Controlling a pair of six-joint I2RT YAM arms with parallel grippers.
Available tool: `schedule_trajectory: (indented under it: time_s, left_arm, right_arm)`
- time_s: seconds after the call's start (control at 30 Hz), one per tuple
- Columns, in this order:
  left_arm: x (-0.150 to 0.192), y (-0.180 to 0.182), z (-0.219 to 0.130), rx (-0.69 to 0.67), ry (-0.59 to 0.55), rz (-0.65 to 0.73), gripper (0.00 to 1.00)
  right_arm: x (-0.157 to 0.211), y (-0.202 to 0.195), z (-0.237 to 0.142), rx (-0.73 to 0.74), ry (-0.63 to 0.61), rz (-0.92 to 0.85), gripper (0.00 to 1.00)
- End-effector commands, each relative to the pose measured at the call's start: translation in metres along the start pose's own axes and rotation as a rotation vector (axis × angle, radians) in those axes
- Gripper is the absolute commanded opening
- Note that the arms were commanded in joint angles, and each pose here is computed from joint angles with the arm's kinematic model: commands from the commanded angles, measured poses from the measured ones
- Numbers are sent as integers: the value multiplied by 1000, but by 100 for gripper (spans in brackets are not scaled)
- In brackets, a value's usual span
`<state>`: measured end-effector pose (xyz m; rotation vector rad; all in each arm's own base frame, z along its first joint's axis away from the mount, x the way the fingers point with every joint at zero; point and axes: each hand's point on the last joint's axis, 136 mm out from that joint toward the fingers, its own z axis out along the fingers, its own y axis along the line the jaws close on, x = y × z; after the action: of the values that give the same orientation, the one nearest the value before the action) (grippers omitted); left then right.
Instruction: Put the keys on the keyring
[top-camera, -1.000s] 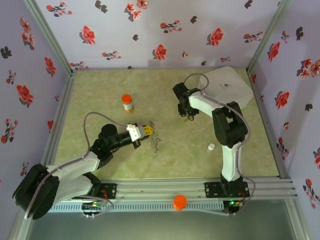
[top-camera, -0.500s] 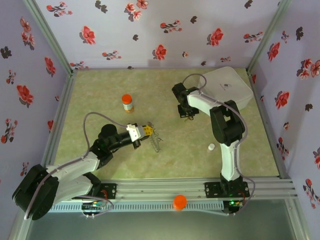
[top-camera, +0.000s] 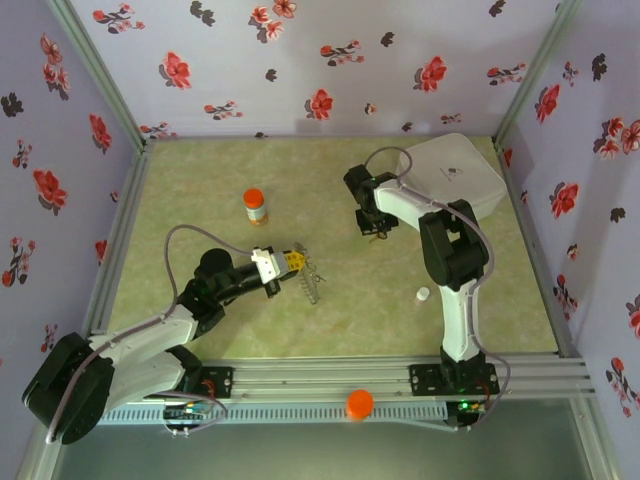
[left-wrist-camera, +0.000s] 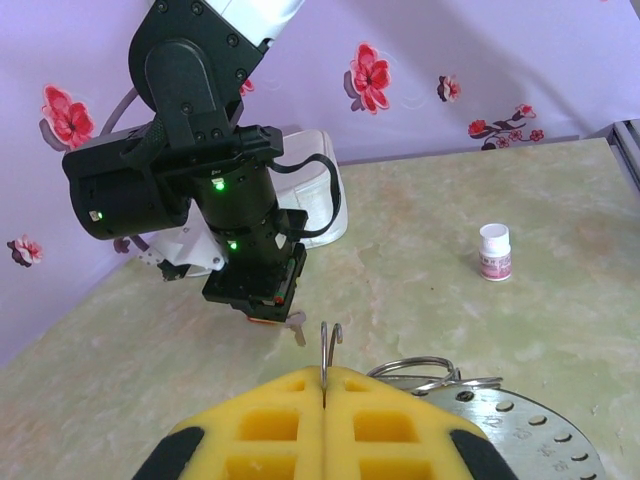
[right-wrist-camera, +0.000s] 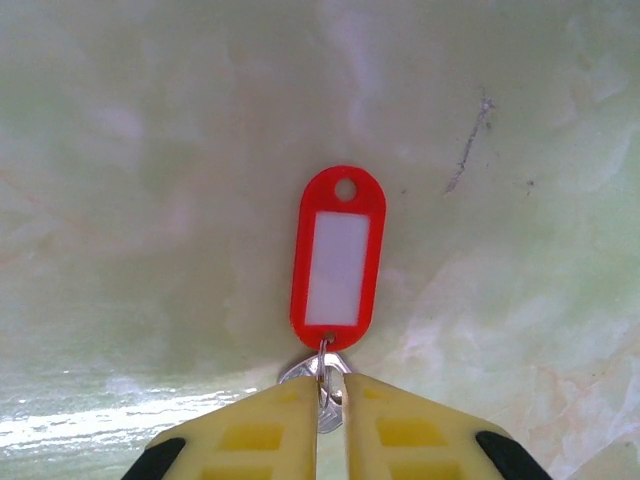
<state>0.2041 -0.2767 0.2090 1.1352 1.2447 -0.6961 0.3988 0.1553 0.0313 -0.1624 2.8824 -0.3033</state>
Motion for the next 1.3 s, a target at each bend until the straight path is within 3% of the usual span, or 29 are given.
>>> schedule_trajectory:
  time_s: [0.0,0.2,0.37,0.63,0.73,0.93,1.27]
  left_arm:
    - [-16,3,-1,-12,-42,44,0]
    - [-16,3,-1,-13,-43,46,0]
    - [-17,4,-1,-14,-44,47,0]
    - [-17,4,-1,-19,-45,49,0]
    - [-17,5,-2,-25,-44,50,0]
    - [-22,15,-4,-81,-48,73,0]
    - [-9,27,2,-115,26,-2,0]
  right_arm:
    - [1,-3,5,16,30,-2,17]
    - [-1,-3,4,15,24,-7,11]
    - [0,-3,4,14,32,-12,13]
    - [-6,-1,-9,-15,1,-13,0]
    - [-14,-2,-34,-68,-69,-12,0]
    - [-19,16,-116,-357,-332,-58,0]
    - [28,42,-226,-744,-607,-304,0]
